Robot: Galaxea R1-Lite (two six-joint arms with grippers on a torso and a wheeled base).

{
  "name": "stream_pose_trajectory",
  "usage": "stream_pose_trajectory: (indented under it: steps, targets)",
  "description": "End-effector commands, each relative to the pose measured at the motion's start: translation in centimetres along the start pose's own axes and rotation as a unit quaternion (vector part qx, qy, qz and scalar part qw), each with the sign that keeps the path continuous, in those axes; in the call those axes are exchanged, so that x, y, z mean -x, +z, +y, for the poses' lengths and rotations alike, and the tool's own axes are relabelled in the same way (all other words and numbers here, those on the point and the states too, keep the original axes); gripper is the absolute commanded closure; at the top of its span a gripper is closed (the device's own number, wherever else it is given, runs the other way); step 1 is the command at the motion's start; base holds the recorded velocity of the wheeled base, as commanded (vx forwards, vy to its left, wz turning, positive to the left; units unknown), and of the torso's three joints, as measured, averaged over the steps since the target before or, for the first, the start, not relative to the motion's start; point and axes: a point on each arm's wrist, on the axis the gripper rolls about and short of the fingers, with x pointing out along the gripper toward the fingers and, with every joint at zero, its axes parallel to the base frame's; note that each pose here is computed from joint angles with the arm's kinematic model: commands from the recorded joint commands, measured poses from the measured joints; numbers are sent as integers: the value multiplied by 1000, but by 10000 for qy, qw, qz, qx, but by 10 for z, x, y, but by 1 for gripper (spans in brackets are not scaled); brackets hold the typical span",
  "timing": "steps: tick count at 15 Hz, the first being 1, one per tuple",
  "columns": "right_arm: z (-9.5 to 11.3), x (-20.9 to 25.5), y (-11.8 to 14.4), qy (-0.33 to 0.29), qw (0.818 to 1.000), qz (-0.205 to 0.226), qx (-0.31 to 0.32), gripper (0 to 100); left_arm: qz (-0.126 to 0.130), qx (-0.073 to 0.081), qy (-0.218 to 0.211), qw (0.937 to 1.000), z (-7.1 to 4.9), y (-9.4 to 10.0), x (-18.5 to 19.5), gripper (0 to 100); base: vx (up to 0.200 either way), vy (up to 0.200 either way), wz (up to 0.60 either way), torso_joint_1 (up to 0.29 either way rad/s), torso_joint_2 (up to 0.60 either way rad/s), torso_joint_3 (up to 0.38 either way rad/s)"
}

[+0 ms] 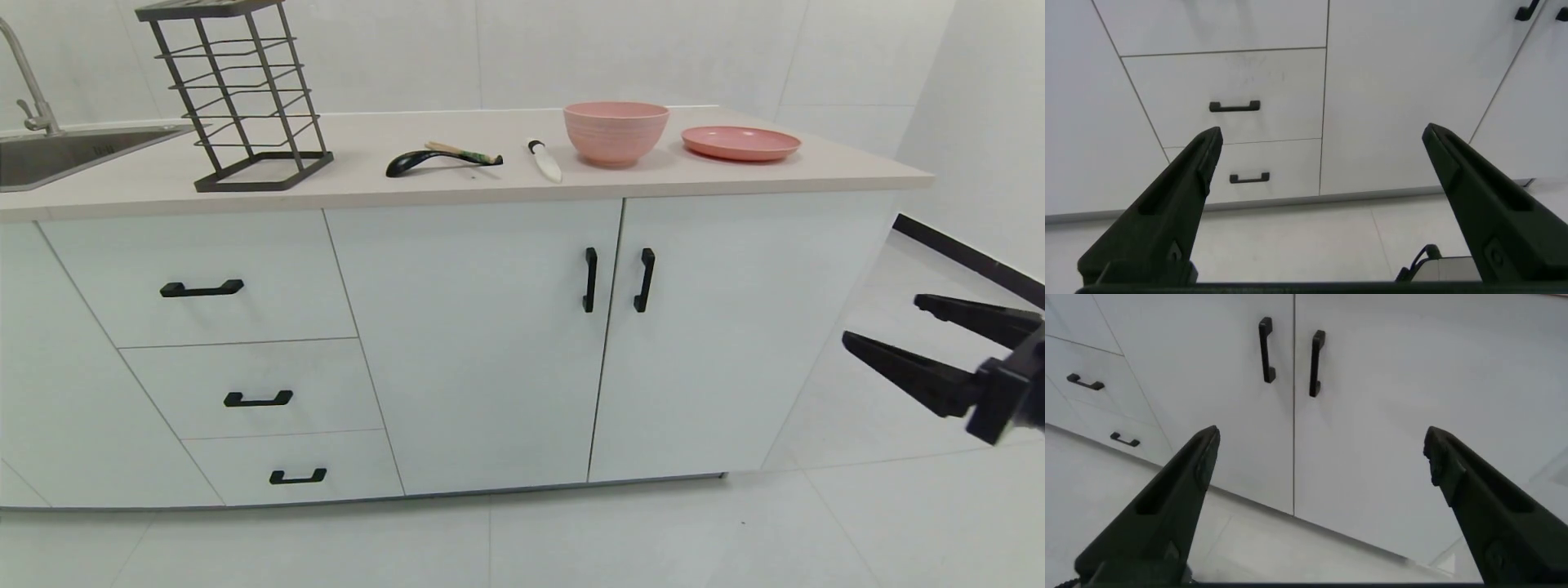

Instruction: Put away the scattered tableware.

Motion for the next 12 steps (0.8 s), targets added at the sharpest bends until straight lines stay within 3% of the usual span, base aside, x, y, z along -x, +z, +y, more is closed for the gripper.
stream_pose_trajectory:
  steps: [1, 5, 12]
  targets:
    - [-4, -51, -6, 267, 9990, 355, -57, 0, 3, 3, -1, 10000, 0, 0, 0, 0, 0, 0, 0, 0, 0, 0]
    - [-10, -103, -4, 403, 9991, 141, 24, 0, 3, 3, -1, 10000, 0, 0, 0, 0, 0, 0, 0, 0, 0, 0]
    - [-18, -167, -41, 926, 9950, 148, 353, 0, -5, 2, -9, 10000, 0, 0, 0, 0, 0, 0, 0, 0, 0, 0]
